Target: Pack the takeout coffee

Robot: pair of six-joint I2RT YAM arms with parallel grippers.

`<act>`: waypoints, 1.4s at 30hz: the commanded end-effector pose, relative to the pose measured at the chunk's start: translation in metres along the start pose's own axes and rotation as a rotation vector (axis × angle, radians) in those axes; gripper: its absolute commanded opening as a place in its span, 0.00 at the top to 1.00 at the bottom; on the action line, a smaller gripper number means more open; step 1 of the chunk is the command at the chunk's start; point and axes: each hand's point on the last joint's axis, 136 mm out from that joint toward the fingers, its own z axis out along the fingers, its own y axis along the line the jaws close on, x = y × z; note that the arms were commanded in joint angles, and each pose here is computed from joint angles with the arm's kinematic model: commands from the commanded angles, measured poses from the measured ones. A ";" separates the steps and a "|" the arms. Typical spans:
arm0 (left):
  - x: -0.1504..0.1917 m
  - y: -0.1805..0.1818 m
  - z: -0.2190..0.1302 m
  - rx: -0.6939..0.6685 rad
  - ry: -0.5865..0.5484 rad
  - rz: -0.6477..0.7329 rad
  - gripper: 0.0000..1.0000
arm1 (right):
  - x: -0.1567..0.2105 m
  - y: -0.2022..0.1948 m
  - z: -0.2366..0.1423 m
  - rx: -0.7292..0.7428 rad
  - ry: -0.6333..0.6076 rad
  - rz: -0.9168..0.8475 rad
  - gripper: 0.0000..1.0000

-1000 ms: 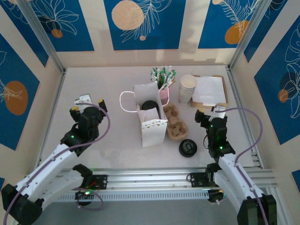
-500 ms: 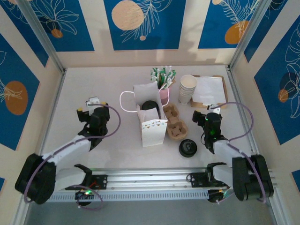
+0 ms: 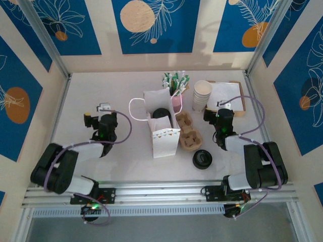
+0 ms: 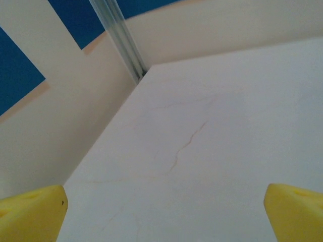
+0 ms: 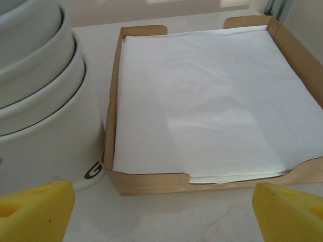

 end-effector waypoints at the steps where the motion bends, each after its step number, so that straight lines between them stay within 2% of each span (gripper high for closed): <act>1: -0.002 0.003 0.011 -0.060 -0.036 0.030 0.00 | -0.010 0.001 0.002 0.008 -0.033 -0.021 0.08; 4: -0.001 -0.014 0.019 -0.004 -0.077 0.050 0.00 | -0.010 0.001 0.002 0.007 -0.029 -0.020 0.07; 7: 0.003 -0.020 0.024 0.028 -0.029 0.070 0.00 | -0.010 0.001 0.002 -0.002 -0.029 -0.019 0.07; 12: 0.008 -0.018 0.020 0.102 -0.046 0.018 0.00 | -0.006 0.004 0.004 -0.028 -0.114 -0.035 0.03; 14: 0.010 -0.017 0.020 0.144 -0.044 -0.015 0.00 | -0.002 0.005 0.008 -0.039 -0.071 -0.032 0.04; 18: 0.016 -0.018 0.022 0.237 -0.032 -0.068 0.00 | -0.003 0.003 0.009 -0.044 -0.073 -0.023 0.05; 20: 0.019 -0.019 0.022 0.289 -0.034 -0.095 0.00 | -0.003 0.003 0.010 -0.047 -0.064 -0.019 0.00; 23: 0.026 -0.028 0.023 0.385 -0.066 -0.127 0.00 | -0.002 0.003 0.013 -0.050 -0.049 -0.016 0.01; 25: 0.033 -0.026 0.023 0.374 -0.017 -0.127 0.00 | -0.002 0.003 0.013 -0.053 -0.046 -0.015 0.00; 42: 0.030 -0.027 0.027 0.366 -0.028 -0.120 0.00 | -0.002 0.002 0.014 -0.054 -0.044 -0.010 0.00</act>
